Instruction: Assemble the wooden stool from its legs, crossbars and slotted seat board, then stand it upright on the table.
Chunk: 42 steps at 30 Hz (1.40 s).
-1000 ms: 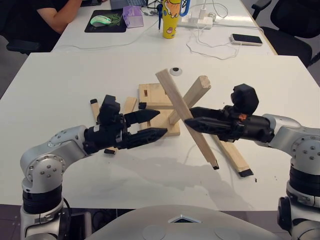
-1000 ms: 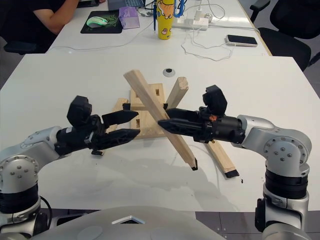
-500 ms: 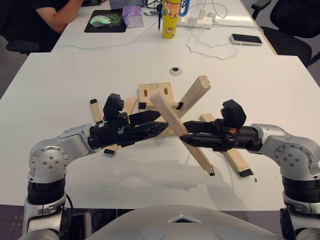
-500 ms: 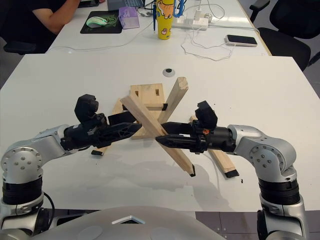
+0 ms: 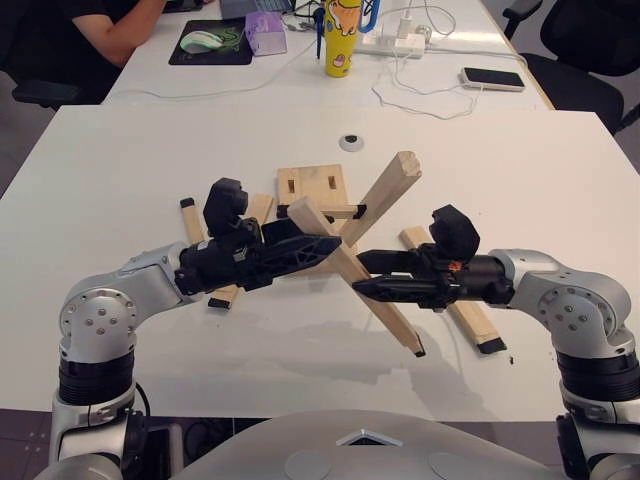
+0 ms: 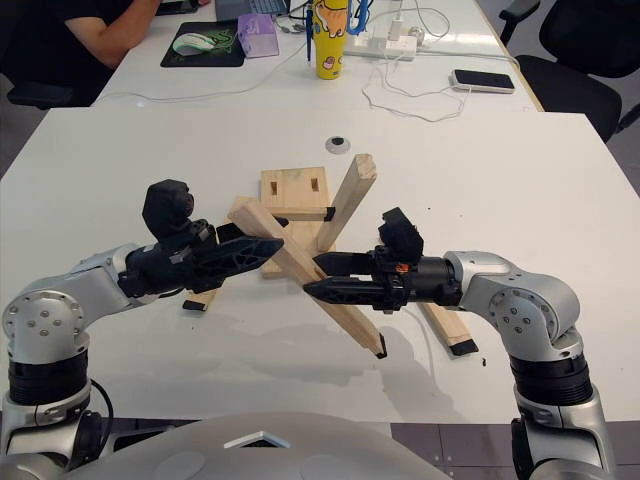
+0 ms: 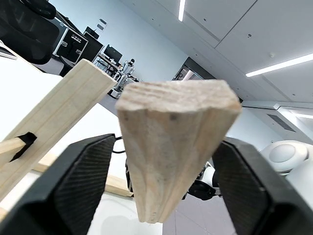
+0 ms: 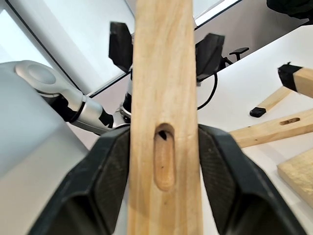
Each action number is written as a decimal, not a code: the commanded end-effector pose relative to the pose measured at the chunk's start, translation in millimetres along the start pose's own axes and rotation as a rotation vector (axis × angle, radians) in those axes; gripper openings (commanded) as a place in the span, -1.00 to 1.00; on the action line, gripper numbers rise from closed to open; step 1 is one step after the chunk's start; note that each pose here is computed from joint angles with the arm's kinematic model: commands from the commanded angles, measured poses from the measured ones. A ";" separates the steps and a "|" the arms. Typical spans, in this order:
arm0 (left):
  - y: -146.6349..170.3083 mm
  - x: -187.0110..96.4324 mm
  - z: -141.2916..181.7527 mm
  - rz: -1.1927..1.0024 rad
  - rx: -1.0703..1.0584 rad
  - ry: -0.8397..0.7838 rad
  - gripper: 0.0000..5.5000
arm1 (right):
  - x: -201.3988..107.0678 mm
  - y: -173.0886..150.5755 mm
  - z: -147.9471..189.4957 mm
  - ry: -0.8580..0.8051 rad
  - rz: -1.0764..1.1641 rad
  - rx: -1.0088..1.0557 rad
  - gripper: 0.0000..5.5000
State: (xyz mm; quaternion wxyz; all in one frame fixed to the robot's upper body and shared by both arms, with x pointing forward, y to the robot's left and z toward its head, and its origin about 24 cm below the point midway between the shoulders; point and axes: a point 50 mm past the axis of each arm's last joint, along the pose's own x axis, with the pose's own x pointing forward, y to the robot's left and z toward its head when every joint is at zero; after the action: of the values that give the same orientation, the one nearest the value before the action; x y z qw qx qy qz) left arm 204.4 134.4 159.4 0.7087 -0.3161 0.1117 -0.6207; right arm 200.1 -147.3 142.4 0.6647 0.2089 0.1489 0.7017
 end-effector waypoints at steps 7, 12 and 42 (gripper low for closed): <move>-2.8 -1.9 1.6 0.001 0.005 0.031 -0.23 | 3.0 0.3 6.7 0.007 0.014 -0.026 -0.26; -0.8 -4.0 2.9 0.015 0.015 0.040 -0.24 | 0.7 -0.5 8.1 -0.023 0.023 0.034 -0.12; -5.2 -76.7 72.5 0.300 0.289 0.039 -0.26 | -43.9 -99.9 -59.3 0.378 -0.974 -0.678 0.14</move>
State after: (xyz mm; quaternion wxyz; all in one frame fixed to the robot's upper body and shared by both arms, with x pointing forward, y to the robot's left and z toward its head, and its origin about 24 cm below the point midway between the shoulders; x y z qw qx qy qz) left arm 222.4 224.9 194.5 0.8192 -0.1964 0.0905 -0.5312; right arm 246.1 -166.6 28.9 0.8810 -0.2277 0.1259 0.3950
